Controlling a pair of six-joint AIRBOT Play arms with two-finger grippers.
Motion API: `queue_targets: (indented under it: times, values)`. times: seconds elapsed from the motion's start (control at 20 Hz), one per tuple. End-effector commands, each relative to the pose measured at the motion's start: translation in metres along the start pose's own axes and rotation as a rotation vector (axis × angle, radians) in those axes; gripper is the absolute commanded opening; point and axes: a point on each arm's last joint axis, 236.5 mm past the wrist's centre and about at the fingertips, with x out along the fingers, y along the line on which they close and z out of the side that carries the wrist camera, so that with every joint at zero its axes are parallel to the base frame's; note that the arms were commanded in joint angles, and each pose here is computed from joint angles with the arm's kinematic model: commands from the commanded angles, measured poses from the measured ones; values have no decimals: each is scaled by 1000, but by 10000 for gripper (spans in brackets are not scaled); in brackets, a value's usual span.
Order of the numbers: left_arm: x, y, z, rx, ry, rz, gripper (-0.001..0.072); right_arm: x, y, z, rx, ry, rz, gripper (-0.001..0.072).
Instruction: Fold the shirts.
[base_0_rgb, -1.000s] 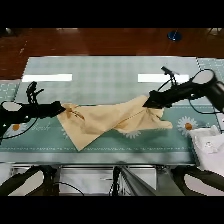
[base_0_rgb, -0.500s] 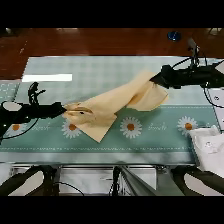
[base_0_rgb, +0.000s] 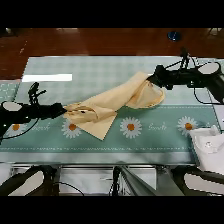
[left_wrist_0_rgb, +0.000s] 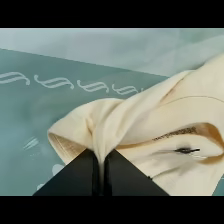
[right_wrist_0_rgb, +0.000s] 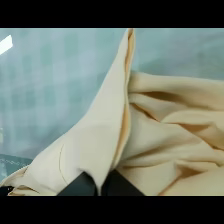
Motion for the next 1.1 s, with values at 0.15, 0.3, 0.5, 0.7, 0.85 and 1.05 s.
queue_targets:
  times: [0.15,0.3,0.5,0.7,0.85,1.05]
  values:
    - [-1,-2,1,-5,-2,-8,241,24,-13,-8,45,57,30,202]
    - [-18,-12,23,16,-29,-32,637,6,28,-8,-27,102,181,218]
    - [-81,-5,62,47,-102,-12,640,-42,43,3,-163,175,200,359]
    - [-103,5,20,-19,9,-22,640,-67,-16,22,-194,169,-24,360]
    - [-86,-2,-13,-80,65,-53,640,-75,-74,19,-240,216,-277,359]
    - [-53,-28,-61,-44,207,-115,720,-85,-107,20,-279,240,-411,360]
